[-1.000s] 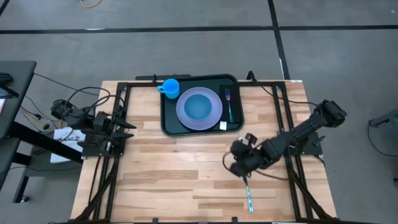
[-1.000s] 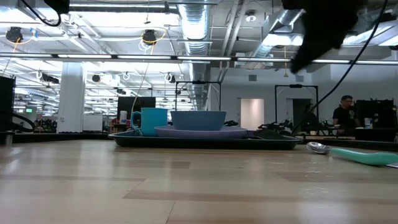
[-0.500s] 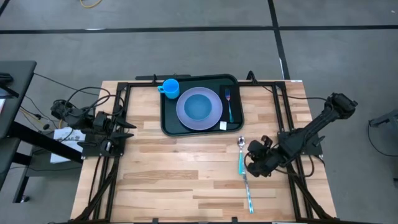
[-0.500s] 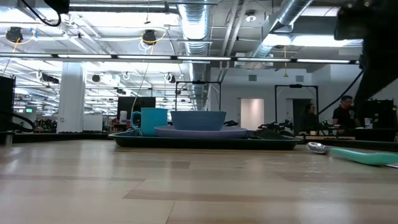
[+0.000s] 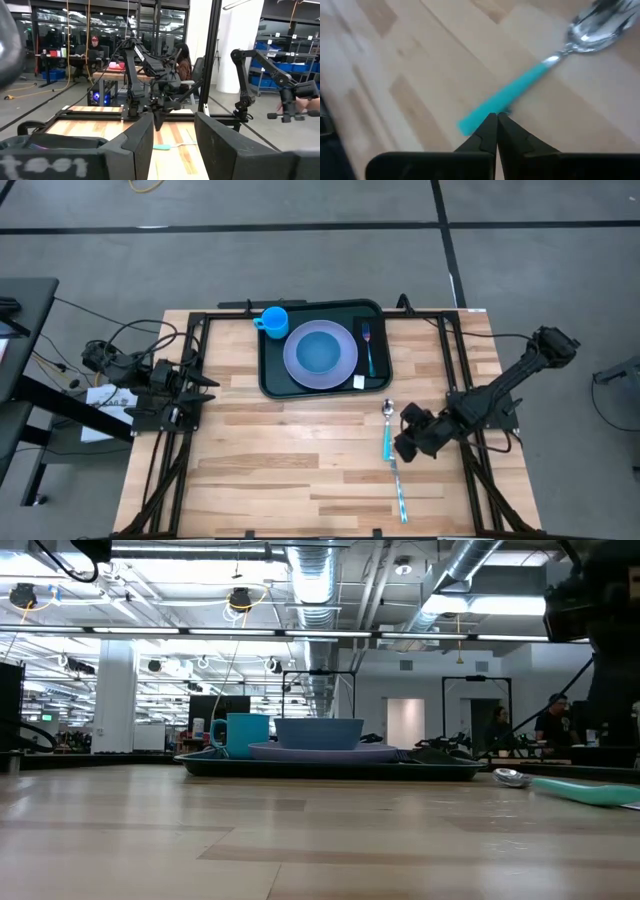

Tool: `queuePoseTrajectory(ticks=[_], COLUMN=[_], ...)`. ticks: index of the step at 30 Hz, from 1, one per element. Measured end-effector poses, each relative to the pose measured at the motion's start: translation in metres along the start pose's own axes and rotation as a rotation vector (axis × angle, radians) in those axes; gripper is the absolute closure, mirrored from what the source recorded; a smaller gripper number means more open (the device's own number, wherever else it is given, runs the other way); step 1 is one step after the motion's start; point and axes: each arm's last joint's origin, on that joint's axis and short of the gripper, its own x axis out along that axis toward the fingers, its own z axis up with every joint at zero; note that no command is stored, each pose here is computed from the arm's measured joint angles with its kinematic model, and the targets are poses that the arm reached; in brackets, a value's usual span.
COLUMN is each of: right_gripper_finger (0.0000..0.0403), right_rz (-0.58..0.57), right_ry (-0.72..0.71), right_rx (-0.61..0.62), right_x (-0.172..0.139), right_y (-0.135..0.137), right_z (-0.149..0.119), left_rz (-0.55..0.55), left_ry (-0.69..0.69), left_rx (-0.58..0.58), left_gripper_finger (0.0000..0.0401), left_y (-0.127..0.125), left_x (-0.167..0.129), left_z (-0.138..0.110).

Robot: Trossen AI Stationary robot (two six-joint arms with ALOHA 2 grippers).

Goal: Set up tray
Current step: Put the blue spoon on the black napkin to the left of the blue fork

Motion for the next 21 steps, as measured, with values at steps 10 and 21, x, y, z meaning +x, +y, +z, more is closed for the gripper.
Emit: queuePoseTrajectory(ticks=[10,21], right_gripper_finger=[0.0387,0.034], right_rz=[0.017,-0.104], right_ry=[-0.035,-0.023], right_rx=[0.112,0.119], right_x=[0.006,0.013], right_y=[-0.002,-0.031], right_z=[0.023,0.063], left_rz=[0.0,0.001], left_ry=[0.0,0.0], left_rx=[0.011,0.01], left_gripper_finger=[0.0269,0.0269], left_y=[0.0,0.0], left_x=[0.0,0.0], left_z=[0.0,0.0])
